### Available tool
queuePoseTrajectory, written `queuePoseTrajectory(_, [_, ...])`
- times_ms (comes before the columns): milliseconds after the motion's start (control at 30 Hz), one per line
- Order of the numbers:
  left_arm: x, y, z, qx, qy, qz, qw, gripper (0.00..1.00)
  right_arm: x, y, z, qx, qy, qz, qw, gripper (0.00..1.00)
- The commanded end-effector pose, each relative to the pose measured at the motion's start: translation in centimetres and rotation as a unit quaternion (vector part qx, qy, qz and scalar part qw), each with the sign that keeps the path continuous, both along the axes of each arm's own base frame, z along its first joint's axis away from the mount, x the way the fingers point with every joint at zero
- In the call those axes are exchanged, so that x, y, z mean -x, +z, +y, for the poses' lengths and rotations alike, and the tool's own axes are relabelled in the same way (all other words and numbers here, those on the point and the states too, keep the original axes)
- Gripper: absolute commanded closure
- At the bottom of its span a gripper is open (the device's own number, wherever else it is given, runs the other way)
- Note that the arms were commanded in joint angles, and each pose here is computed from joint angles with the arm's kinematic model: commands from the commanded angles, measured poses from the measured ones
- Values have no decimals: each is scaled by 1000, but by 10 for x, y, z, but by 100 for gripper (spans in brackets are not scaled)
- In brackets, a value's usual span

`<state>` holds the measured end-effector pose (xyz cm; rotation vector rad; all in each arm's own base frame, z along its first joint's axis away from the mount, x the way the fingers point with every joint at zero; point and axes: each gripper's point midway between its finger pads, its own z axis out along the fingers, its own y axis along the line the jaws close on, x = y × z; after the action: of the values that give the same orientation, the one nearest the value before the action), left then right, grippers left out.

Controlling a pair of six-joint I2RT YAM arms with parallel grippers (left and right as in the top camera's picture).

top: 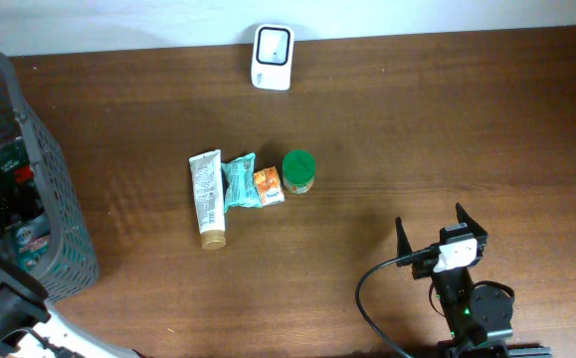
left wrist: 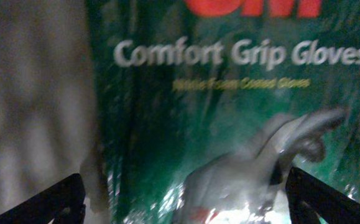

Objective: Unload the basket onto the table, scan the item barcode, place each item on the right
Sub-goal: 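Reach the left gripper into the basket and grasp the green 3M gloves packet, then carry the gloves packet out and lay it over the tube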

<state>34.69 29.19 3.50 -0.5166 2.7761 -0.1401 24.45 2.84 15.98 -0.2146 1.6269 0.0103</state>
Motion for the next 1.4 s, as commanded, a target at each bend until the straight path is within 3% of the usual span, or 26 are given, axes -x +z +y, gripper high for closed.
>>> queuePoseTrajectory(0, [-4, -45, -29, 52, -28, 31, 998, 13, 0, -2, -1, -7, -1, 1, 1000, 2])
queuePoseTrajectory(100, [0, -59, -33, 61, -30, 48, 997, 27, 0, -2, -1, -7, -1, 1, 1000, 2])
queuePoseTrajectory(167, [9, -70, -31, 56, -27, 75, 995, 43, 0, -2, -1, -7, -1, 1, 1000, 2])
queuePoseTrajectory(200, [12, -72, -29, 49, -26, 85, 995, 52, 0, -2, -1, -7, -1, 1, 1000, 2])
queuePoseTrajectory(267, [20, -75, -22, 28, -22, 109, 993, 85, 0, -2, -1, -7, -1, 1, 1000, 2])
queuePoseTrajectory(333, [25, -74, -13, 9, 0, 126, 992, 100, 0, -2, -1, -7, -1, 1, 1000, 2])
queuePoseTrajectory(500, [17, -31, 7, -23, 79, 116, 990, 100, 0, -2, -1, -7, -1, 1, 1000, 2])
queuePoseTrajectory(700, [1, 99, 21, -94, 139, -1, 986, 100, 0, -2, -1, -7, -1, 1, 1000, 2])
queuePoseTrajectory(1000, [37, 292, -20, -187, 195, -198, 942, 100, 0, -2, -1, -7, -1, 1, 1000, 2])
queuePoseTrajectory(1233, [54, 383, -109, -209, 134, -324, 913, 100, 0, -2, -1, -7, -1, 1, 1000, 2])
queuePoseTrajectory(1367, [55, 392, -183, -176, 45, -347, 920, 100, 0, -2, -1, -7, -1, 1, 1000, 2])
